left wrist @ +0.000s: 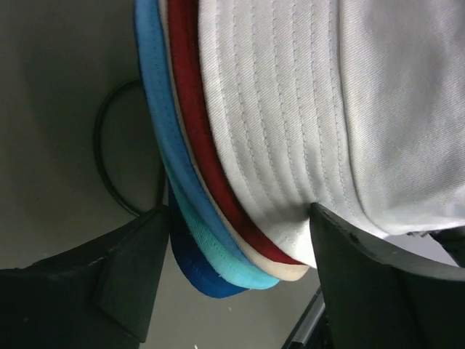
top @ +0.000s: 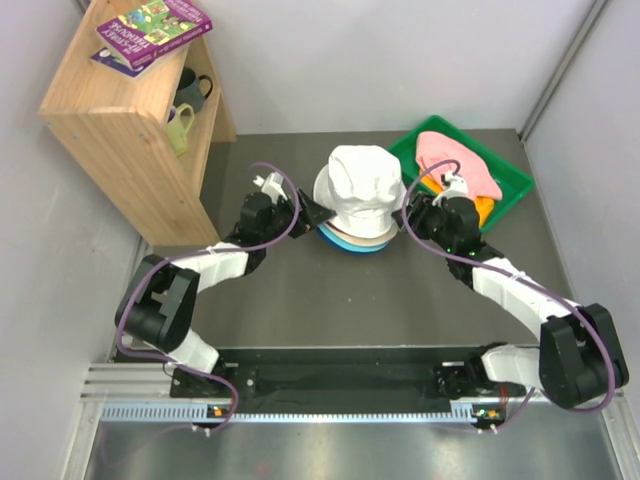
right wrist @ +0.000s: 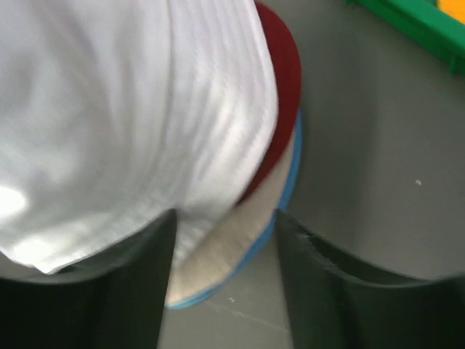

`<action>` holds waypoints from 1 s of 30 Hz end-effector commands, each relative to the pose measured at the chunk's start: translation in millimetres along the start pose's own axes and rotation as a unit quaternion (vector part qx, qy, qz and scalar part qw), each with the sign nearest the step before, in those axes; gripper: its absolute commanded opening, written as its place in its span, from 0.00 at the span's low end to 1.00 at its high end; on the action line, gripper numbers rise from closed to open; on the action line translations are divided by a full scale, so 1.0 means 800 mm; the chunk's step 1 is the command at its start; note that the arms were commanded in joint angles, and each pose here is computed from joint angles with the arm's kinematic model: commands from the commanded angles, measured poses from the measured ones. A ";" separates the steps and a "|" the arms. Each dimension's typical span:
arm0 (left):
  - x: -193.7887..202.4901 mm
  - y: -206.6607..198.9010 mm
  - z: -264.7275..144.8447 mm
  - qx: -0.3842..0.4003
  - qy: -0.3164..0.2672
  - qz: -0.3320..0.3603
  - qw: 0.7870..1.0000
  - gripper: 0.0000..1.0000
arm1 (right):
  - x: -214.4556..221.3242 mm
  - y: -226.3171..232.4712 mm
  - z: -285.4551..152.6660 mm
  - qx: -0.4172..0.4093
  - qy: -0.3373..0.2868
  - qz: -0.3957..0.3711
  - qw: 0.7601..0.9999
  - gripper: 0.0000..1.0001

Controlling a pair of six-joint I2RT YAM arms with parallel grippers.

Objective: Stack the hats

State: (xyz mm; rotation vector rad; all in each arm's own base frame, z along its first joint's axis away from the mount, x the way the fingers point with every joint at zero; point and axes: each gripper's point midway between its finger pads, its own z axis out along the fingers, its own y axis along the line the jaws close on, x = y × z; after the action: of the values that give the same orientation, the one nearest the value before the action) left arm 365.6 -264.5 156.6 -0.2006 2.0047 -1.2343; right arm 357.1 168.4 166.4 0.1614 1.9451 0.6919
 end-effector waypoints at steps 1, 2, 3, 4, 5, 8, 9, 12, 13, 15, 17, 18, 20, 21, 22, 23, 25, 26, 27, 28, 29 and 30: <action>-0.032 0.035 -0.004 -0.061 -0.019 0.023 0.998 0.85 | 0.005 -0.018 -0.029 0.021 0.039 -0.023 0.999 0.66; -0.037 0.032 -0.007 -0.056 -0.021 0.027 0.998 0.87 | -0.011 -0.033 -0.034 0.038 0.027 -0.023 0.999 0.71; -0.040 0.028 -0.008 -0.046 -0.018 0.036 0.998 0.90 | -0.020 -0.039 -0.039 0.046 0.021 -0.025 0.998 0.77; -0.044 0.024 -0.011 -0.038 -0.019 0.043 0.998 0.91 | -0.030 -0.045 -0.047 0.050 0.012 -0.032 0.998 0.79; -0.047 0.017 -0.013 -0.030 -0.020 0.050 0.998 0.92 | -0.041 -0.062 -0.055 0.066 0.007 -0.026 0.997 0.81; -0.052 0.006 -0.019 -0.031 -0.012 0.074 0.997 0.98 | -0.077 -0.096 -0.072 0.099 -0.026 -0.018 0.995 0.86; -0.057 0.004 -0.022 -0.034 -0.014 0.087 0.996 0.99 | -0.084 -0.102 -0.073 0.106 -0.029 -0.019 0.994 0.86; -0.068 0.008 -0.039 -0.058 -0.031 0.106 0.992 0.99 | -0.122 -0.148 -0.075 0.154 -0.050 -0.011 0.987 0.86; -0.077 0.006 -0.048 -0.063 -0.043 0.114 0.991 0.99 | -0.119 -0.164 -0.065 0.168 -0.037 -0.007 0.985 0.86; -0.086 0.026 -0.060 -0.104 -0.062 0.124 0.985 0.99 | -0.145 -0.180 -0.056 0.180 -0.048 -0.006 0.982 0.85; -0.101 0.038 -0.074 -0.135 -0.083 0.134 0.978 0.99 | -0.156 -0.208 -0.034 0.203 -0.042 0.004 0.978 0.84; -0.102 0.049 -0.079 -0.151 -0.081 0.145 0.974 0.99 | -0.160 -0.217 -0.026 0.210 -0.044 0.006 0.977 0.83; -0.114 0.059 -0.092 -0.182 -0.102 0.159 0.965 0.99 | -0.164 -0.242 -0.001 0.227 -0.034 0.017 0.973 0.82; -0.114 0.068 -0.098 -0.195 -0.103 0.170 0.960 0.99 | -0.166 -0.251 0.008 0.231 -0.033 0.021 0.972 0.81; -0.116 0.068 -0.103 -0.201 -0.109 0.178 0.957 0.99 | -0.151 -0.269 0.024 0.242 -0.014 0.031 0.970 0.80; -0.118 0.071 -0.107 -0.208 -0.114 0.183 0.954 0.99 | -0.162 -0.271 0.032 0.242 -0.021 0.032 0.969 0.80; -0.122 0.075 -0.116 -0.221 -0.125 0.194 0.948 0.99 | -0.159 -0.292 0.052 0.254 -0.019 0.040 0.966 0.79; -0.123 0.075 -0.119 -0.223 -0.128 0.196 0.946 0.99 | -0.168 -0.294 0.059 0.257 -0.024 0.040 0.965 0.79; -0.124 0.076 -0.121 -0.226 -0.131 0.199 0.945 0.99 | -0.167 -0.299 0.063 0.262 -0.022 0.044 0.964 0.79; -0.126 0.073 -0.123 -0.224 -0.136 0.202 0.944 0.99 | -0.161 -0.308 0.069 0.269 -0.019 0.050 0.962 0.79; -0.128 0.070 -0.124 -0.223 -0.139 0.203 0.943 0.99 | -0.164 -0.311 0.073 0.269 -0.023 0.052 0.961 0.79; -0.127 0.071 -0.126 -0.224 -0.139 0.205 0.943 0.99 | -0.167 -0.313 0.077 0.268 -0.027 0.051 0.962 0.79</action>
State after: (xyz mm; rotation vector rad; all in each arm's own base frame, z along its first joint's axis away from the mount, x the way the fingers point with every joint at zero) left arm 383.0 -128.5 173.1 -0.1717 1.9812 -0.5314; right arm 488.8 -49.5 90.1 0.5864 2.1613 0.2360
